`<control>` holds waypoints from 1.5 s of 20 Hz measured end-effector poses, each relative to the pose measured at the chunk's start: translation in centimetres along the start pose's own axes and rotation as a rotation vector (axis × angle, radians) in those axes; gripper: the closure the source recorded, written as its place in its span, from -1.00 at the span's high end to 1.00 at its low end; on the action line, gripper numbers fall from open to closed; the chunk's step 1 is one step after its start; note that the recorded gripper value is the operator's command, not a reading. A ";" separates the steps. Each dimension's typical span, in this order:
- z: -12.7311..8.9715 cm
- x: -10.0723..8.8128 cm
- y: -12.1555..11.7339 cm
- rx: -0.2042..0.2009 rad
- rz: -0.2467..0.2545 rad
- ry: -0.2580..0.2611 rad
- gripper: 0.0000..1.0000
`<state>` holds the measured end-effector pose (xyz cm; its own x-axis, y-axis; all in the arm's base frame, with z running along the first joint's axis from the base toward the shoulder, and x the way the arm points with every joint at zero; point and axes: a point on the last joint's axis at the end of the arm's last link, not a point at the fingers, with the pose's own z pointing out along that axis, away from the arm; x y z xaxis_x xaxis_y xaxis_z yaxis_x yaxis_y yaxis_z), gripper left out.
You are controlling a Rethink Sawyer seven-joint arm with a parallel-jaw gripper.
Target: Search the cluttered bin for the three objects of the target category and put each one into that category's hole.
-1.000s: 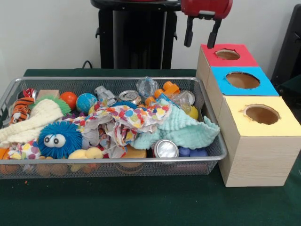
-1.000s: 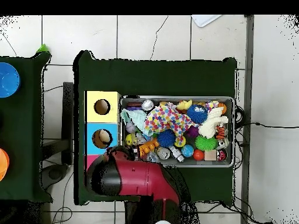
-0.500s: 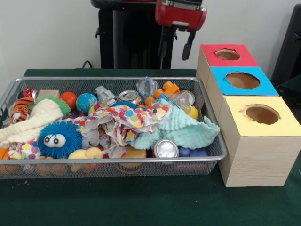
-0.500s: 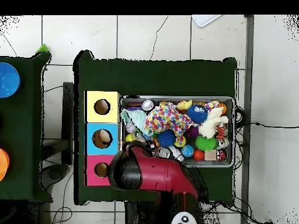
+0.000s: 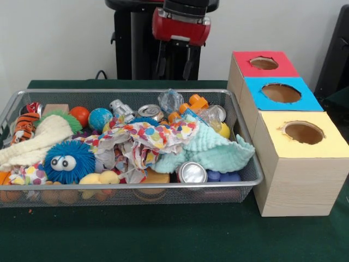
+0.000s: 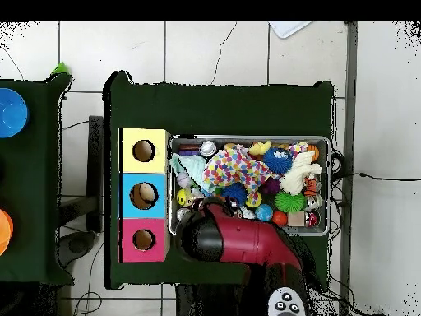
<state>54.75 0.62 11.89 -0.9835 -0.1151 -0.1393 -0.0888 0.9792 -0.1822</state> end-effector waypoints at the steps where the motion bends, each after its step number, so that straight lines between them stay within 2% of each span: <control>1: 0.2 -0.1 -0.3 0.004 -0.003 -0.006 1.00; 13: 1.8 -2.4 -2.3 0.029 -0.052 -0.094 1.00; 30: 3.4 -6.6 -3.8 0.016 -0.035 -0.157 1.00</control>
<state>62.11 -2.87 10.17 -0.9430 -0.1747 -0.2832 -0.1186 0.9716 -0.2046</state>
